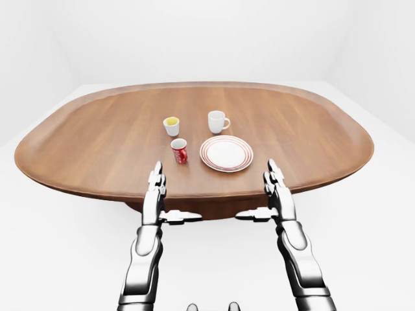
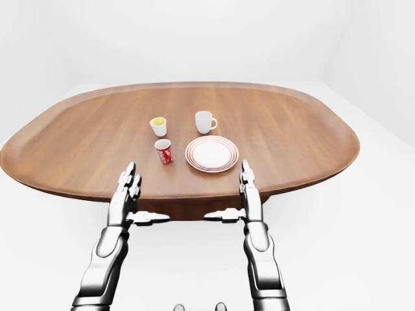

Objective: Pick up the red mug and put it on the plate

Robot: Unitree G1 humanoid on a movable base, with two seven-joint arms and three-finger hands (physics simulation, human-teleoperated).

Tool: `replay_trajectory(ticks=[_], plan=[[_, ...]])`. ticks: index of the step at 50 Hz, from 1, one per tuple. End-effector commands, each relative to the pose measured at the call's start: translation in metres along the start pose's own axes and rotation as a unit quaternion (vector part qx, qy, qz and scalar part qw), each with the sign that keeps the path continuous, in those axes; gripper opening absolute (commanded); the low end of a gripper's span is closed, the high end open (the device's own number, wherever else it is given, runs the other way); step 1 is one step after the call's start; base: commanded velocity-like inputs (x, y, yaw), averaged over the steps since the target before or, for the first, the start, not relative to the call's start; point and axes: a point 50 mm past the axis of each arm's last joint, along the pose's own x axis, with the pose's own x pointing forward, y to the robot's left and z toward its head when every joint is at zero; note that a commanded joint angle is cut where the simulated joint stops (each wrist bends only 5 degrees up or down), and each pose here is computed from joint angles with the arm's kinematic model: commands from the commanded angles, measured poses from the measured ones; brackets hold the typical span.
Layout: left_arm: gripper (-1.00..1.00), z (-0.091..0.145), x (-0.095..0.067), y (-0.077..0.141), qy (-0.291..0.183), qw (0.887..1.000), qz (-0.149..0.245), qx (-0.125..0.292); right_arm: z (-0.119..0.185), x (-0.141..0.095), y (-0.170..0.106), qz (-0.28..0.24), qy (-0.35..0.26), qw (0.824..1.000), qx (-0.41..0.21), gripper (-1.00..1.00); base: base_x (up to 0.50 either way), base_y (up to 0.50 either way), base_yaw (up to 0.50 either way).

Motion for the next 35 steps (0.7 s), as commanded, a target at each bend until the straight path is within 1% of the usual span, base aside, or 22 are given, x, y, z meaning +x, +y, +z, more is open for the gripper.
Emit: replay_trajectory(ticks=[1,4,20,30,35], plan=[[1.0,0.0019,-0.0032,0.0035,-0.004,1.0,0.003,0.009,0.0001,-0.0043,-0.0086,-0.003,0.006,1.0,-0.009,1.0,0.0,0.0,0.0],[1.0,-0.0001,-0.0017,0.0056,-0.001,1.0,0.006,0.005,0.0003,-0.0047,-0.0082,-0.001,0.005,1.0,-0.009,1.0,0.0,0.0,0.0],[1.0,0.0059,-0.0066,0.0029,-0.009,1.0,0.004,0.008,0.0051,-0.0088,-0.0077,0.001,0.002,1.0,-0.018,1.0,0.0,0.0,0.0],[1.0,0.0069,-0.0064,0.0053,-0.008,1.0,0.005,0.003,-0.0025,-0.0061,-0.0087,0.001,0.01,1.0,-0.021,1.0,0.0,0.0,0.0],[1.0,0.0081,-0.007,0.0042,-0.009,1.0,0.004,0.003,-0.001,-0.0084,-0.0093,0.001,0.008,1.0,-0.021,1.0,0.0,0.0,0.0]])
